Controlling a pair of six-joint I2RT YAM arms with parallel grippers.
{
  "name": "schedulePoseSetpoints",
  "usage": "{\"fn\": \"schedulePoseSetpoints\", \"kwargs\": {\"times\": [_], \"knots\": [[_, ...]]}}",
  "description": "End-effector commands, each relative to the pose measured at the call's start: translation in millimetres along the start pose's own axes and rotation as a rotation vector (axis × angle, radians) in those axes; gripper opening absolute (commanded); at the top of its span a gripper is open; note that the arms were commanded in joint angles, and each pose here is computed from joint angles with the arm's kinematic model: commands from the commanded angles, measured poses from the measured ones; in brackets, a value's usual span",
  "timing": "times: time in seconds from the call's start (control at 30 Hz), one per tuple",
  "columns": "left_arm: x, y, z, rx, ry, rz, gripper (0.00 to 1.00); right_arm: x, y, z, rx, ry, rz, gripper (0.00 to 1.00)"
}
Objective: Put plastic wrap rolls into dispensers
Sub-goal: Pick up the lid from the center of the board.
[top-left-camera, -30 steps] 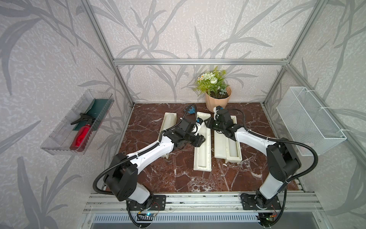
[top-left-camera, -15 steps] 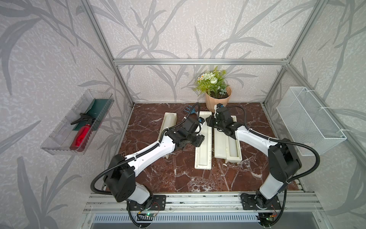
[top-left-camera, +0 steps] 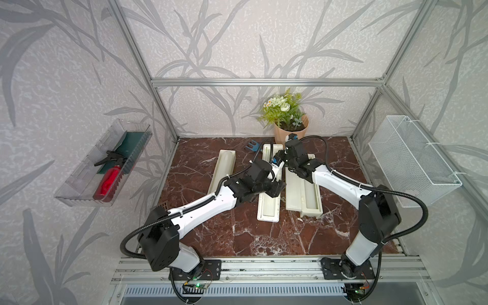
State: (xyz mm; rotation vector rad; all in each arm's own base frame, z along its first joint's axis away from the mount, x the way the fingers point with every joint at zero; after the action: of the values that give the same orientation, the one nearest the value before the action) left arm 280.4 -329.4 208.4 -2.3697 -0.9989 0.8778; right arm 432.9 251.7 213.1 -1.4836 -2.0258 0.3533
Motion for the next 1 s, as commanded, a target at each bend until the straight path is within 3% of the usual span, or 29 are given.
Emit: {"fn": "schedulePoseSetpoints", "kwargs": {"times": [0.0, 0.17, 0.33, 0.47, 0.7, 0.77, 0.87, 0.93, 0.97], "knots": [[-3, 13, -2, -0.058, -0.048, 0.004, 0.59, 0, 0, -9, -0.012, 0.033, 0.030, 0.07], [-5, 29, 7, -0.044, -0.010, -0.047, 0.55, 6, -3, -18, -0.019, 0.035, 0.038, 0.06], [16, 40, 18, 0.027, 0.004, -0.232, 0.45, 9, -5, -24, -0.020, 0.037, 0.055, 0.04], [17, 43, 19, 0.007, 0.014, -0.225, 0.38, 8, -6, -23, -0.017, 0.052, 0.058, 0.03], [20, 41, 17, 0.022, 0.054, -0.232, 0.17, 11, -11, -27, -0.030, 0.063, 0.041, 0.06], [21, 39, 16, 0.027, 0.060, -0.223, 0.11, 12, -12, -28, -0.037, 0.072, 0.031, 0.14], [23, 30, 9, 0.029, 0.057, -0.193, 0.07, 20, -15, -33, -0.060, 0.047, -0.030, 0.43], [27, 21, 3, 0.030, 0.047, -0.163, 0.05, 29, -17, -39, -0.078, 0.009, -0.108, 0.75], [28, 17, 1, 0.034, 0.040, -0.144, 0.05, 31, -19, -42, -0.084, -0.003, -0.138, 1.00]]}}
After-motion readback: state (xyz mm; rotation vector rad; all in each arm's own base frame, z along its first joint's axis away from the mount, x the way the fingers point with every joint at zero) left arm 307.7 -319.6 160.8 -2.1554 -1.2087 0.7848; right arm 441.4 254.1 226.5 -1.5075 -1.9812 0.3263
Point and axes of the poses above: each gripper's point midway between its finger pads, its own y axis out along the fingers, its own x axis along the line the jaws close on, z = x × y, the point moved 2 cm from there along -y, back along the fingers, and after that the axes turned 12 degrees about -y, right-handed, at the moved point
